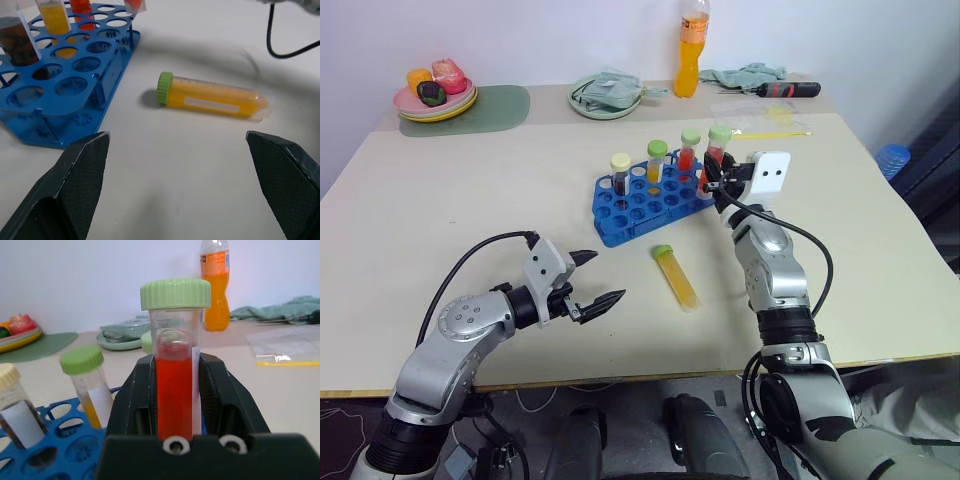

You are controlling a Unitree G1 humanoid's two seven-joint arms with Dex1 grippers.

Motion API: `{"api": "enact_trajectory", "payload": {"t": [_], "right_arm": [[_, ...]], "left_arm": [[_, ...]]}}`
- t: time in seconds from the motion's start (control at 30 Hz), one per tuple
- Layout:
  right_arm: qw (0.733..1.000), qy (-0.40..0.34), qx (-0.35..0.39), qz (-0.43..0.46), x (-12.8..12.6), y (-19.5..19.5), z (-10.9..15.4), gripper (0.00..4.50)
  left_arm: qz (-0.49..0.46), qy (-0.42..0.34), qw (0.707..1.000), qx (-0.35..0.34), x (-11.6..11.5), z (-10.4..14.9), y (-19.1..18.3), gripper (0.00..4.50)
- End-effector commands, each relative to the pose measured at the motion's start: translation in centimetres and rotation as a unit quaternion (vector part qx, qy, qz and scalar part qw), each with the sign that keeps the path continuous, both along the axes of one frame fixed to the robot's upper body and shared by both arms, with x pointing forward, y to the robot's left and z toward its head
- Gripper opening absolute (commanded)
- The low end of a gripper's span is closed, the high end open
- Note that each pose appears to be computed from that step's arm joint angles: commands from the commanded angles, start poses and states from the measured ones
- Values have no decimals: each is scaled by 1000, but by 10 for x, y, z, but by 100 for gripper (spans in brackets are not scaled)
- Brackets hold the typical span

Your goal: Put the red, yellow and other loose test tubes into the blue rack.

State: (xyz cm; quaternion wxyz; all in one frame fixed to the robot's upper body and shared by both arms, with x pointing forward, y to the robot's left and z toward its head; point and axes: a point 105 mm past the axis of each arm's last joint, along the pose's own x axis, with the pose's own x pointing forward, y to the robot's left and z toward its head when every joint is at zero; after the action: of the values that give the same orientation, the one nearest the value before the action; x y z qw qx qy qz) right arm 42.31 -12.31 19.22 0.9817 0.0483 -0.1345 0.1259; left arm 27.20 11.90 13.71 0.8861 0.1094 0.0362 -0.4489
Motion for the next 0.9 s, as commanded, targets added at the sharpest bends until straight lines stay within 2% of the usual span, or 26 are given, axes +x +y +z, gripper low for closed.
{"api": "enact_trajectory", "payload": {"t": [0.03,0.3,0.53,0.9], "right_arm": [[999,-42,2,5,4,8,21,67],[1000,-26,5,-3,17,8,9,67],[999,-32,7,-30,24,3,9,67],[999,-34,0,-7,20,9,2,67]], "left_arm": [[-11,-22,1000,-6,-5,12,-7,450],[-11,-22,1000,-10,-6,15,-10,450],[-13,-23,1000,-12,-6,17,-12,450],[-11,-24,1000,-10,-6,17,-10,450]]}}
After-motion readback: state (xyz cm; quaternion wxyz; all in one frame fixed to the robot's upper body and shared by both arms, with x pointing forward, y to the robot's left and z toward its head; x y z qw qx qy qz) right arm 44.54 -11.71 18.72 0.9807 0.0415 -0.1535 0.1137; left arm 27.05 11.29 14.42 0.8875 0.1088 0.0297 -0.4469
